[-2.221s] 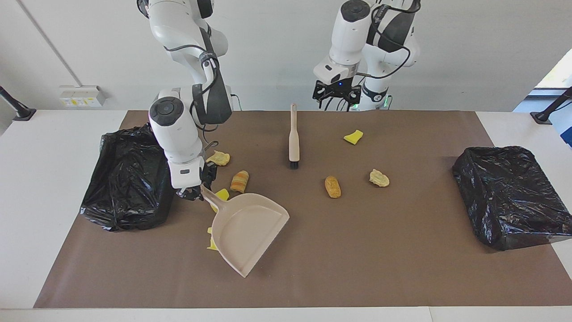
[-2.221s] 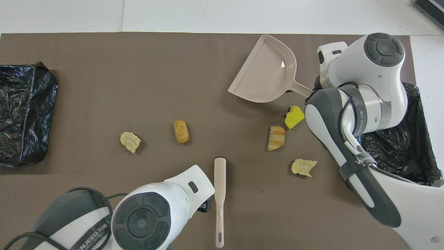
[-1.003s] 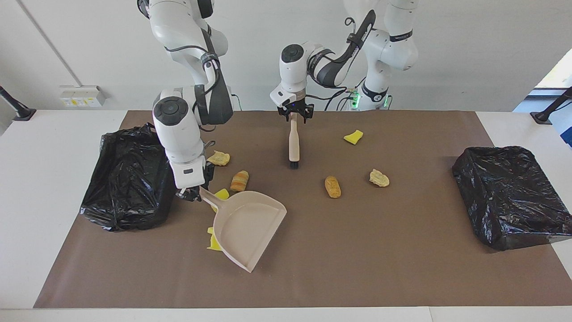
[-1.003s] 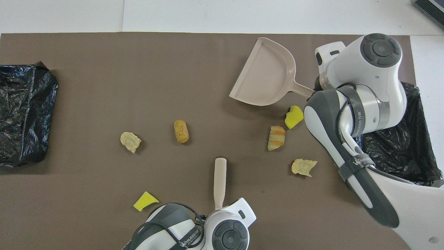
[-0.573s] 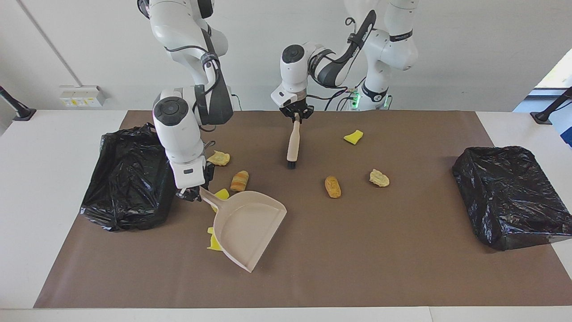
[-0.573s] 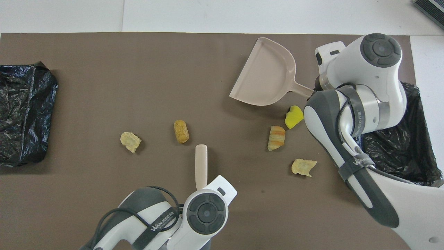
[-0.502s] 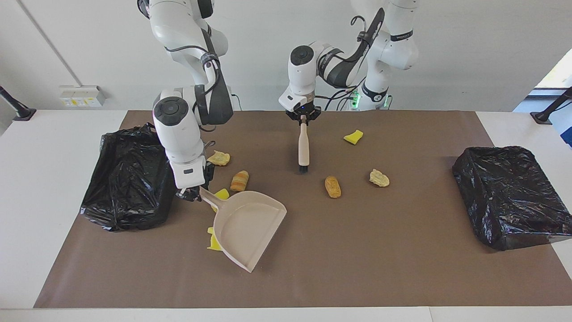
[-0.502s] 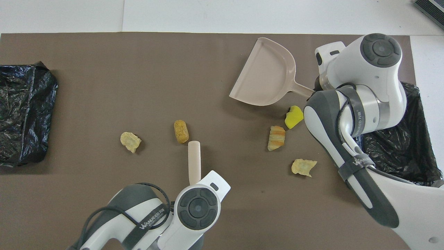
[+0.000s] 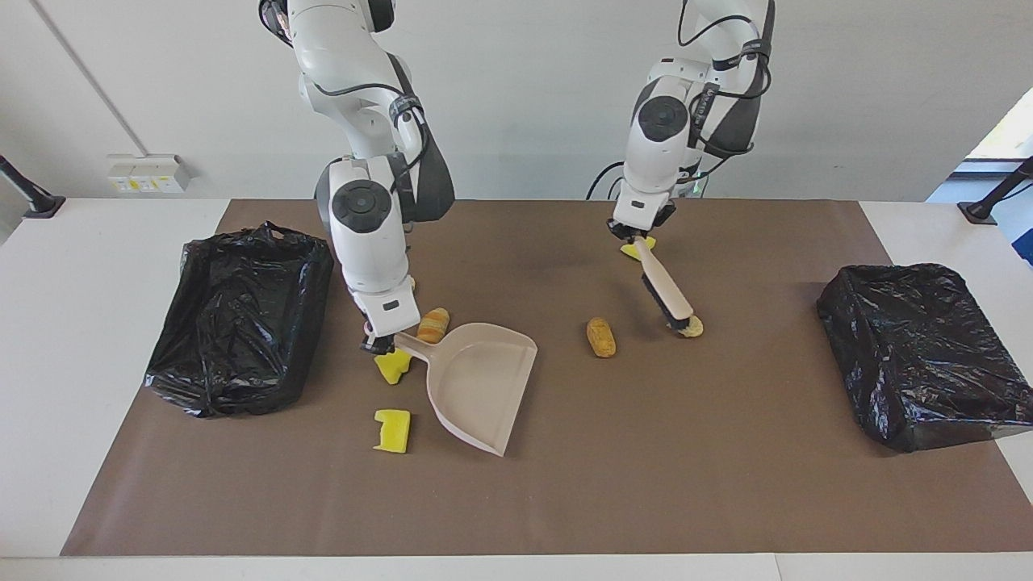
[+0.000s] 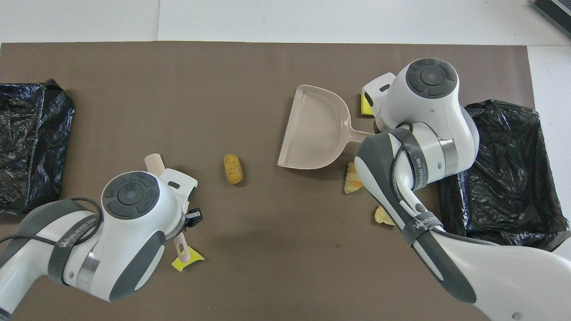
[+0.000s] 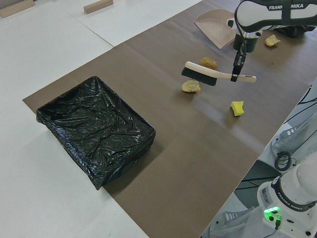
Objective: Sweep and dump trash in bin
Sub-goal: 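Lower the dustpan with the right gripper while the left gripper sweeps scraps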
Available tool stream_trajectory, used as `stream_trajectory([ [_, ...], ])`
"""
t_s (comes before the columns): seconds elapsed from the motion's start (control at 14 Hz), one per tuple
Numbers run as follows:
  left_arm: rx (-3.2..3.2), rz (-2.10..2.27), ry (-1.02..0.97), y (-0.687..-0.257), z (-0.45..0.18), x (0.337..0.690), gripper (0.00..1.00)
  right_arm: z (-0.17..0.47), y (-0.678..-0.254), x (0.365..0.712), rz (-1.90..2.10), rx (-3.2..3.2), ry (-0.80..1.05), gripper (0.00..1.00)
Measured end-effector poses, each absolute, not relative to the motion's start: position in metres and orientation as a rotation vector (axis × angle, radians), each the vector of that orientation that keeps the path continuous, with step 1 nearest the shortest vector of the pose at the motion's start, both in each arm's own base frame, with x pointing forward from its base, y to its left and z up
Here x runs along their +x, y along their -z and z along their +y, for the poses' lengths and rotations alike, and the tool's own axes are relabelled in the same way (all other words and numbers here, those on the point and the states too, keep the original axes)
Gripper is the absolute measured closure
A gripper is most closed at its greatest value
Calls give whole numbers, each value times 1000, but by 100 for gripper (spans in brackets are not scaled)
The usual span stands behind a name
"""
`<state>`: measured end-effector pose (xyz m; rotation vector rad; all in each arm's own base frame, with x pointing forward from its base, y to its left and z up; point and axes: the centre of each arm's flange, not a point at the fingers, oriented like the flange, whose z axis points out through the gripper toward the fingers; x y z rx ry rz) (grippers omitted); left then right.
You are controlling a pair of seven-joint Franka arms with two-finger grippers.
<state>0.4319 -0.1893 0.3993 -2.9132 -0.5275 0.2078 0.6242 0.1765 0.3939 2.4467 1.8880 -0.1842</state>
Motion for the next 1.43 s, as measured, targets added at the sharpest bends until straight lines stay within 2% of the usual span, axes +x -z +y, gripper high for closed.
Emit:
stream_trajectory([
  [0.36,-2878,-764,-192,-391,-107,463,74,221,-390,608,2144,2206,213,68],
  [0.64,-2897,-724,-203,-378,-86,467,74,240,-385,598,2260,2084,232,68],
  [1.0,-2923,-560,-251,-356,-101,465,74,254,-378,589,2235,2107,242,68],
  [1.43,-2985,-362,-247,-345,-168,453,74,283,-373,576,2135,2189,213,68],
])
